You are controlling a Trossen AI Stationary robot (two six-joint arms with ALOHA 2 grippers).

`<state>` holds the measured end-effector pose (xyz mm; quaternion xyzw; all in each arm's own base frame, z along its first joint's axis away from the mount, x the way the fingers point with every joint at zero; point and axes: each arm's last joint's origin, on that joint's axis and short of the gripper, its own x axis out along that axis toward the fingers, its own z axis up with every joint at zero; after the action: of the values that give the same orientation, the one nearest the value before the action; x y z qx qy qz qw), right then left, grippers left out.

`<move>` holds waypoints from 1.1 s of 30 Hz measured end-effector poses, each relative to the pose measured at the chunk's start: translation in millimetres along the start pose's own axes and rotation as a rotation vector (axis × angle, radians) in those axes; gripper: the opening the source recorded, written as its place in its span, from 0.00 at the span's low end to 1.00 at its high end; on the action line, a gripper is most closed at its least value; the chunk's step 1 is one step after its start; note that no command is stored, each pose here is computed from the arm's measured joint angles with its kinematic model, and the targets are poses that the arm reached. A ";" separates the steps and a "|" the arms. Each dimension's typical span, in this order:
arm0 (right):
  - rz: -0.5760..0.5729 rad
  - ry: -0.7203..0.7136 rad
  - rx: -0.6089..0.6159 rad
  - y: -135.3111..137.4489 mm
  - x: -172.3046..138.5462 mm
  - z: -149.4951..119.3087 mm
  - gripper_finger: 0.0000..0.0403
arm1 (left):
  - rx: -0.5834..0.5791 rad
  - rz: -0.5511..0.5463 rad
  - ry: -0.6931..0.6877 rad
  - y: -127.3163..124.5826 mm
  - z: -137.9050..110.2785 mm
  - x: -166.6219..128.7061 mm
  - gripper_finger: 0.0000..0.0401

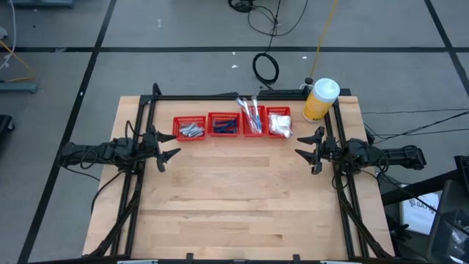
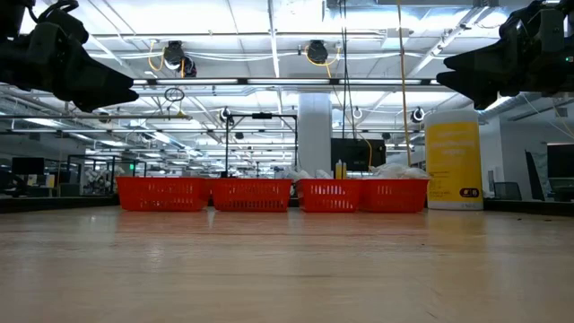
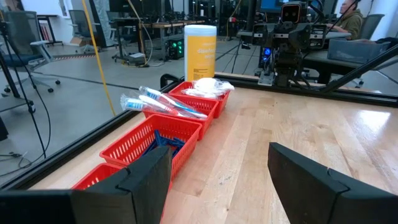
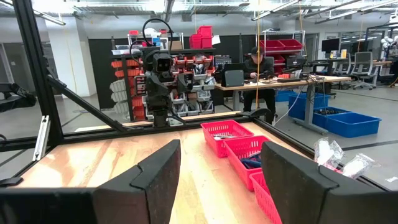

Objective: Pick & Place Travel size toiletries
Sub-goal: Return to Home Position

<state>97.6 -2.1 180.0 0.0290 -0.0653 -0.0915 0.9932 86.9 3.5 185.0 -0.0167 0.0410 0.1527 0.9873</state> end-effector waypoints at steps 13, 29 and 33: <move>0.000 0.000 0.000 0.0 0.0 0.0 0.53 | 0.000 0.000 0.000 0.0 0.0 0.0 0.64; 0.000 0.001 0.000 0.0 0.0 -0.3 0.53 | 0.000 0.000 0.000 0.0 0.0 0.0 0.64; 0.000 0.001 0.000 0.0 0.0 -0.3 0.53 | 0.000 0.000 0.000 0.0 0.0 0.0 0.64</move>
<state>97.7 -2.1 179.7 0.0289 -0.0648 -0.0917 0.9933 86.9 3.5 185.0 -0.0169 0.0410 0.1529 0.9873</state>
